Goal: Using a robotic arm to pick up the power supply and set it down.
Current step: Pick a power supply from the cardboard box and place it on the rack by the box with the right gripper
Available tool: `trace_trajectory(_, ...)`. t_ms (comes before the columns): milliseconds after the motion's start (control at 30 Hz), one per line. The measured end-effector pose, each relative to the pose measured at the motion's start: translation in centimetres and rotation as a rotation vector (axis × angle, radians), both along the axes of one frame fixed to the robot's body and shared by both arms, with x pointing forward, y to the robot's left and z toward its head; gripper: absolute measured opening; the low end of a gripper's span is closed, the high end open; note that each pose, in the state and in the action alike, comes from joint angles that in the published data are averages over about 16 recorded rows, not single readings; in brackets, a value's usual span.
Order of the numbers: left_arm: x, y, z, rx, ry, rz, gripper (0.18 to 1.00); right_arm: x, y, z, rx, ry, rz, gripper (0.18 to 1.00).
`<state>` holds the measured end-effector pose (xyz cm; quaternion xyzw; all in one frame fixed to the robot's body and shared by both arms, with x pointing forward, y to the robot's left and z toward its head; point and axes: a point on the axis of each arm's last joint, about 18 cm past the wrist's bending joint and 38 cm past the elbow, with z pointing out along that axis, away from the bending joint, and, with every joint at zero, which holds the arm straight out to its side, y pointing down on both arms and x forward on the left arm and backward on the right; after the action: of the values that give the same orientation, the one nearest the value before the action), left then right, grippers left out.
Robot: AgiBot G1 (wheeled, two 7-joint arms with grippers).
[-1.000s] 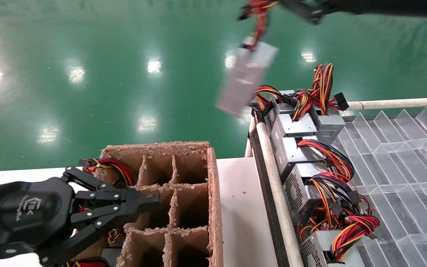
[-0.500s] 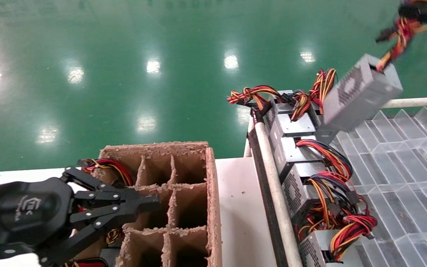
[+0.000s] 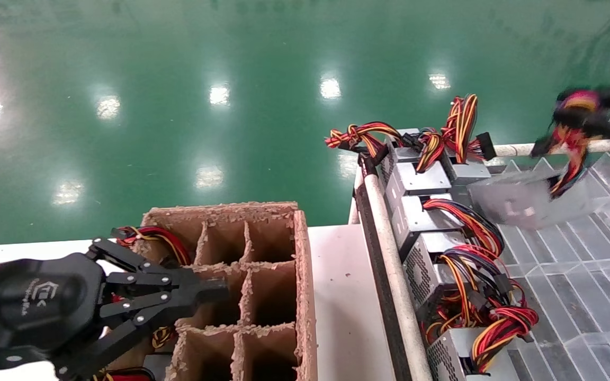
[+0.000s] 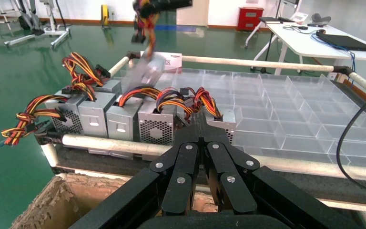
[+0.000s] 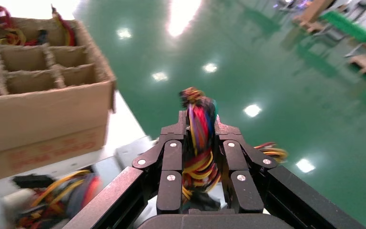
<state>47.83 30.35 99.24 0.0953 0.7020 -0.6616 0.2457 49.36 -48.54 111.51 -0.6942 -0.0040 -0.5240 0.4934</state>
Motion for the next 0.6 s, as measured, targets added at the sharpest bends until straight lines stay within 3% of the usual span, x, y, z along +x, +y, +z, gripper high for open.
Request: trace_trajectory(600,0.0,0.0,0.0,0.000,0.000,0.000,0.192,-1.0,2.7,-1.6,-0.008,0.027,-0.055,0.268)
